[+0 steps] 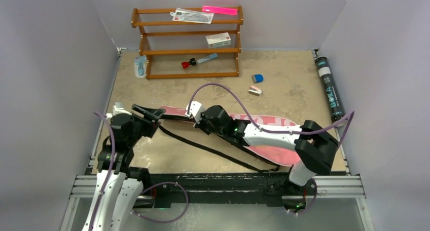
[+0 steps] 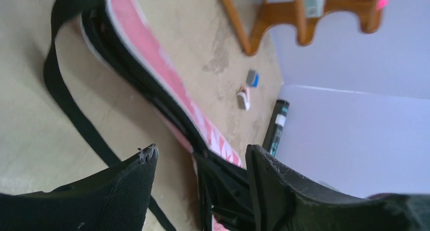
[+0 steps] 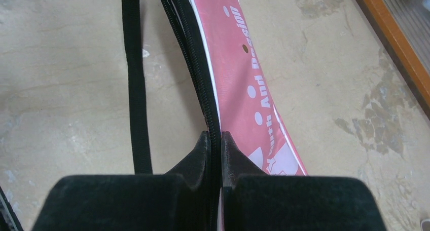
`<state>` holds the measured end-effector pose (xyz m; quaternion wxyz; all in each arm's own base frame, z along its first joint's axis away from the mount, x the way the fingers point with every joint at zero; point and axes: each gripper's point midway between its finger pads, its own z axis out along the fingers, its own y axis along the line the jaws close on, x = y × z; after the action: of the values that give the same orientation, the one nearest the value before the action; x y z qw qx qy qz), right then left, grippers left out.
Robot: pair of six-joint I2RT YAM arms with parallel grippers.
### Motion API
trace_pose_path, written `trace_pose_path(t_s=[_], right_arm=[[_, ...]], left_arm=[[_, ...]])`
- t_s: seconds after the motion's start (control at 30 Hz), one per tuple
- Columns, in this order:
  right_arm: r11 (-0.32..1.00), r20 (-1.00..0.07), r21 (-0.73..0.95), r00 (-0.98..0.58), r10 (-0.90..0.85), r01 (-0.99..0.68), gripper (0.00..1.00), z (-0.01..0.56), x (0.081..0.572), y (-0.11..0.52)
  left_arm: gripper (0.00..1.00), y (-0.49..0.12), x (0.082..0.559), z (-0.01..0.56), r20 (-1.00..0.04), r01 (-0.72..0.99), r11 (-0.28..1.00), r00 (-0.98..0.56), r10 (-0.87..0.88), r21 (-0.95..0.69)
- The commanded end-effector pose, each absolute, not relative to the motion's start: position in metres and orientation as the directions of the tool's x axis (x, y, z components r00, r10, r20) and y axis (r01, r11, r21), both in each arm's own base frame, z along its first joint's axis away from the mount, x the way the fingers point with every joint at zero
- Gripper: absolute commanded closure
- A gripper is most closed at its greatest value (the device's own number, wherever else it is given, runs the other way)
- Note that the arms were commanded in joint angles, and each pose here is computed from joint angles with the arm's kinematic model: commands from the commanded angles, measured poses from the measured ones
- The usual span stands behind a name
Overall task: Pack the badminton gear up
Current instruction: Zip the racket bag at the center of the board.
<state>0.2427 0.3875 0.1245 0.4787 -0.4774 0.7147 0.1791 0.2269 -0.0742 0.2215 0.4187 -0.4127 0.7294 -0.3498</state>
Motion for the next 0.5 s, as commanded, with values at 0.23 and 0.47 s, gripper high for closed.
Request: trace_pose_path(t_s=[0.23, 0.47], right_arm=[[0.402, -0.952, -0.14, 0.011, -0.307, -0.905, 1.0, 0.203, 0.23, 0.431], [0.394, -0.951, -0.14, 0.013, -0.308, -0.908, 1.0, 0.203, 0.226, 0.433]], left_arm=[[0.36, -0.109, 0.249, 0.172, -0.01, -0.444, 0.201, -0.395, -0.918, -0.873], [0.38, -0.117, 0.264, 0.14, 0.033, -0.482, 0.19, -0.417, -0.908, -0.855]])
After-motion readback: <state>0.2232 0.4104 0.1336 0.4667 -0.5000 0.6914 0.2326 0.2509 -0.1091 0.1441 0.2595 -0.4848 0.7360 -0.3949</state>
